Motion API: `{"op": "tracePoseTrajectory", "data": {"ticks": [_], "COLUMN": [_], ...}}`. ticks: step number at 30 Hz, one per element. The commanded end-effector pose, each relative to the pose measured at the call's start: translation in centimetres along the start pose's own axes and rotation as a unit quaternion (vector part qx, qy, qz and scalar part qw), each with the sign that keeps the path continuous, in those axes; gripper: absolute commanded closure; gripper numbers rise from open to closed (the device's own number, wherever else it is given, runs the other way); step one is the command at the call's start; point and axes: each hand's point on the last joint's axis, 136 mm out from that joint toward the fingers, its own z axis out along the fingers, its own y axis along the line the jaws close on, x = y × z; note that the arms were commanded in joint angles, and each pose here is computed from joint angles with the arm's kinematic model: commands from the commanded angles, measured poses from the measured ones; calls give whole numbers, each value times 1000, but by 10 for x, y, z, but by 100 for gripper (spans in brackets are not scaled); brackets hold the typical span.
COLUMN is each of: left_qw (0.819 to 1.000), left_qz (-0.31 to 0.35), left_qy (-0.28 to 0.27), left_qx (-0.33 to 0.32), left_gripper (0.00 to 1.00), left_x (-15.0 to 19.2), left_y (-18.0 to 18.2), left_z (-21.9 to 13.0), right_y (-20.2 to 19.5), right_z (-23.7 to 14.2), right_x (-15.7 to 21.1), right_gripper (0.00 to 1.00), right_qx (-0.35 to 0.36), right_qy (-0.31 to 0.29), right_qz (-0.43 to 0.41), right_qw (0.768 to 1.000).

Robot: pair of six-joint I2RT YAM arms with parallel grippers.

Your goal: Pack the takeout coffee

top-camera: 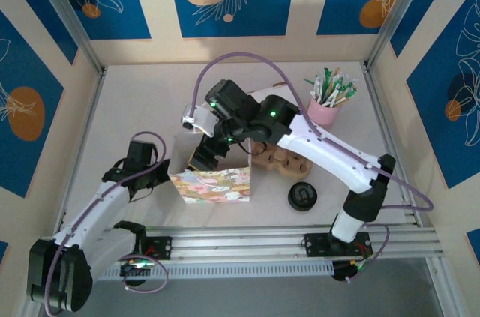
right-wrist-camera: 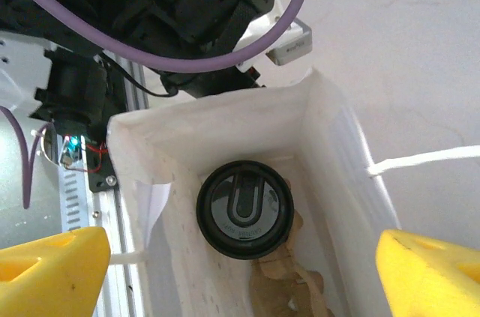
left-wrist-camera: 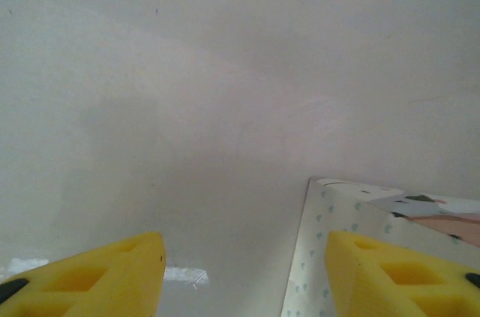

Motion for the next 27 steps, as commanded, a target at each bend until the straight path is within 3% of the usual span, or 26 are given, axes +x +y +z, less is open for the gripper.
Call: {"op": "tracePoseTrajectory", "data": {"ticks": [1,20,27], "left_qw": [1000,995,992], "left_qz": [22,57,70], "left_qy": [-22,-85,-104], "left_qx": [0,-20,-19], "left_gripper": [41,41,42], "left_x": [-14,-47,-54], "left_y": [-8,-18,-23], "left_z": [-16,-70,-91], "right_y": [5,-29,-66], "right_z": [-28,-86,-111], "right_x": [-9,13,26], "right_gripper": [9,15,19], "right_qx": [1,100,179], "right_qy": [-39,-102,-127], "right_qz": [7,64,117], "right_qw": [999,988,969]}}
